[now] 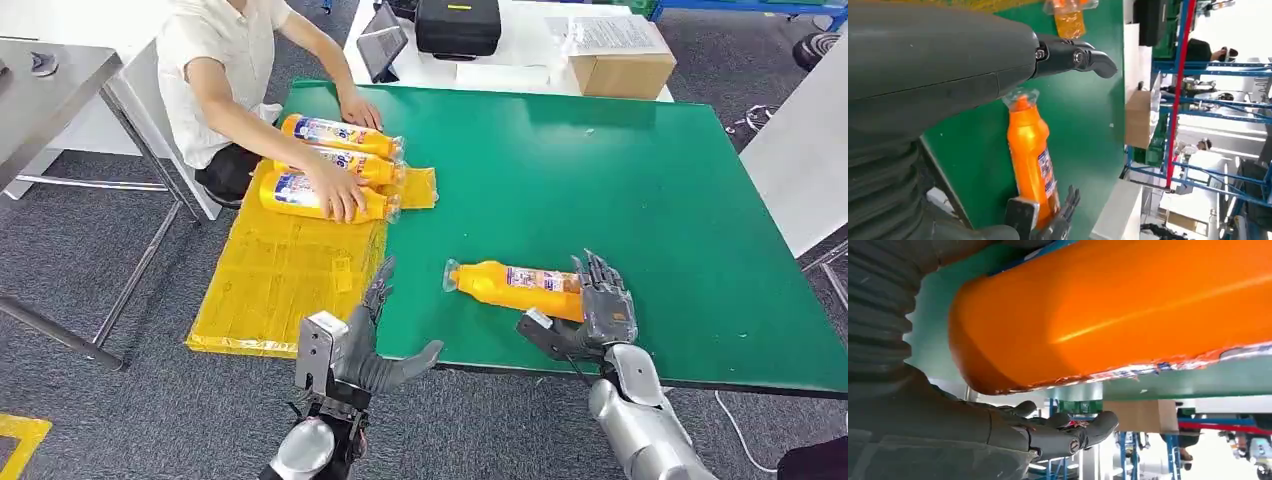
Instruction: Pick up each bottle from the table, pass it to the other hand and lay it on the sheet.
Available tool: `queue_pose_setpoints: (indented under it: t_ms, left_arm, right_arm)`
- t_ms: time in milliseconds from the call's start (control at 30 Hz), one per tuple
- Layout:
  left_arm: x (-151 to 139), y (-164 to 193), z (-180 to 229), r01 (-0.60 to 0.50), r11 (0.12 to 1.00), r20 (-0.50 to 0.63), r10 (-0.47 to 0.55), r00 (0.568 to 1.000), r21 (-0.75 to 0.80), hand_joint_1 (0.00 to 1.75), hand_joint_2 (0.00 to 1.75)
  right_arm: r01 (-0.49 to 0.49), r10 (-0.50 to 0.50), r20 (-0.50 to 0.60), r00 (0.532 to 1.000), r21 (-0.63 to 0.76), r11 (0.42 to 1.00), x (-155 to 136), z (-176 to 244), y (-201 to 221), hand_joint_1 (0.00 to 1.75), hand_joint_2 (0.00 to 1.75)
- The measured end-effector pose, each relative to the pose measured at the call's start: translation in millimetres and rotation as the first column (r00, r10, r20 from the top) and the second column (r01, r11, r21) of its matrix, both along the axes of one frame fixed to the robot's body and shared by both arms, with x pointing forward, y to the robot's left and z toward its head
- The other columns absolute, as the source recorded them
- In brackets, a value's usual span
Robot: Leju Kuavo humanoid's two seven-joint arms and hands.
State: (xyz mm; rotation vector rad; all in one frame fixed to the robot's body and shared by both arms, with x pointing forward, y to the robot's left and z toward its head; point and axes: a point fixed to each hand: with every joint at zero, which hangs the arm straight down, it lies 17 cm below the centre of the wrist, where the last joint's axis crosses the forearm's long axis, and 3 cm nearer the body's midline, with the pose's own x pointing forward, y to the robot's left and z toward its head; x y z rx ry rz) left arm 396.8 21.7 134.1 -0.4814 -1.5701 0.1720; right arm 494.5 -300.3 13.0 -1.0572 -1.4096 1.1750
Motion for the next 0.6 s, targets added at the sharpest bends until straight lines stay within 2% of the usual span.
queue_pose_setpoints:
  t_ms: [33, 100, 267, 467, 533, 600]
  left_arm:
    - [0, 0, -1, 0.002, 1.000, -0.005, -0.002, 1.000, -0.006, 0.00, 1.75]
    - [0, 0, -1, 0.002, 1.000, -0.007, -0.002, 1.000, -0.008, 0.00, 1.75]
    - [-1, 1, -4, -0.006, 1.000, -0.018, 0.005, 1.000, -0.001, 0.00, 1.75]
    - [-1, 1, -5, -0.004, 1.000, -0.021, 0.004, 1.000, -0.001, 0.00, 1.75]
    - [-1, 0, -5, -0.001, 1.000, -0.022, 0.001, 1.000, -0.002, 0.00, 1.75]
    - [-1, 0, -4, 0.000, 1.000, -0.021, 0.000, 1.000, -0.012, 0.00, 1.75]
  right_arm:
    - [-0.004, 0.004, -0.029, 1.000, 0.004, 1.000, 2, -4, 1, 1.69, 1.75]
    - [-0.004, 0.005, -0.088, 0.996, 0.006, 1.000, 4, -12, 0, 1.75, 1.75]
    - [0.012, -0.016, -0.195, 0.981, -0.023, 1.000, 7, -28, -9, 1.75, 1.75]
    - [0.023, -0.030, -0.234, 0.972, -0.034, 0.999, 9, -32, -18, 1.75, 1.75]
    - [0.016, -0.008, -0.256, 0.967, 0.029, 0.999, 7, -35, -15, 1.75, 1.75]
    - [0.013, 0.074, -0.304, 0.950, 0.274, 0.962, 2, -37, -2, 1.75, 1.75]
